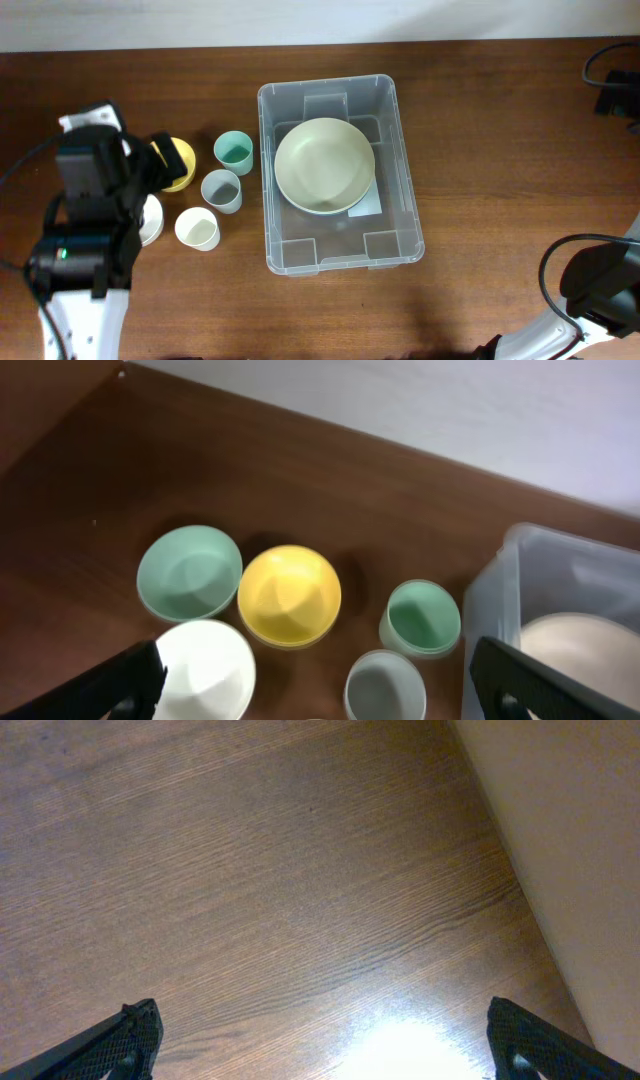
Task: Pack container
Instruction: 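Reach the left gripper to the mint bowl and grasp its rim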
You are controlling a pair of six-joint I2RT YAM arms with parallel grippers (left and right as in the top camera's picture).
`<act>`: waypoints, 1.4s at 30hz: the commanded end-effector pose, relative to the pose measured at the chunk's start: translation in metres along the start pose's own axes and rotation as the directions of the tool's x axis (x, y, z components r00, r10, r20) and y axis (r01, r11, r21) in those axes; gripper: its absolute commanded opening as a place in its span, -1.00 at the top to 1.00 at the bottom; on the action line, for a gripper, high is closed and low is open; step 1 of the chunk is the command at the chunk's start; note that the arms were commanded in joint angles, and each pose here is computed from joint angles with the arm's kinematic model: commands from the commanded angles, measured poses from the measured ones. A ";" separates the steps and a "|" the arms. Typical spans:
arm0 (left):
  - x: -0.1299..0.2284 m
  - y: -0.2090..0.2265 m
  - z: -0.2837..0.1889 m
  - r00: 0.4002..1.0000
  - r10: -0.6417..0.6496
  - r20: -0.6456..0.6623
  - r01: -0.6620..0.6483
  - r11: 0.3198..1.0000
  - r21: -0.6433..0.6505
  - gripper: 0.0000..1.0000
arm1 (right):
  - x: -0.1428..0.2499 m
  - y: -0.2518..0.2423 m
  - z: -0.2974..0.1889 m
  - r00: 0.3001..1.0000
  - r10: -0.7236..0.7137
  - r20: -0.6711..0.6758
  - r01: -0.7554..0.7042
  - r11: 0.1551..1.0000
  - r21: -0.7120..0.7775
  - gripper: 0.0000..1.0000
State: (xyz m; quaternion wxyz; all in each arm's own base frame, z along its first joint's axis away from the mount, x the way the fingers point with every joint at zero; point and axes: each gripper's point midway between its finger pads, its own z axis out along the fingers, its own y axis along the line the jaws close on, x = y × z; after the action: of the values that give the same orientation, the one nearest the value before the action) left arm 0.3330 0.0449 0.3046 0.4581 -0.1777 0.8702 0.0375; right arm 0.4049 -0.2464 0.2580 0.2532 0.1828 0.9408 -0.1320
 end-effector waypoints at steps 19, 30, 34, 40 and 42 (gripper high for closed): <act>0.075 0.175 0.162 0.789 -0.559 -0.254 0.483 0.820 -0.306 -0.99 | -0.004 -0.002 -0.003 1.000 0.012 0.013 -0.012 1.000 0.004 -0.98; 0.134 0.186 0.223 0.730 -0.583 -0.358 0.469 0.807 -0.359 -0.80 | -0.004 -0.002 -0.003 1.000 0.012 0.013 -0.012 1.000 0.005 -0.98; 0.121 0.190 0.229 0.772 -0.548 -0.322 0.452 0.829 -0.329 -0.30 | -0.004 -0.002 -0.003 1.000 0.012 0.013 -0.012 1.000 0.004 -0.98; 0.130 0.190 0.236 0.763 -0.551 -0.337 0.450 0.828 -0.334 -0.24 | -0.004 -0.002 -0.003 1.000 0.012 0.013 -0.012 1.000 0.005 -0.98; 0.137 0.190 0.239 0.755 -0.554 -0.350 0.449 0.826 -0.341 -0.22 | -0.004 -0.002 -0.003 1.000 0.012 0.013 -0.012 1.000 0.004 -0.98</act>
State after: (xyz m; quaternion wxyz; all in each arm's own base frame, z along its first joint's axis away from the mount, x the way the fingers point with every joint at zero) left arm 0.3828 0.2401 0.0506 0.2342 -0.4696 0.8510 -0.0206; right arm 0.4049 -0.2464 0.2580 0.2532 0.1830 0.9407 -0.1319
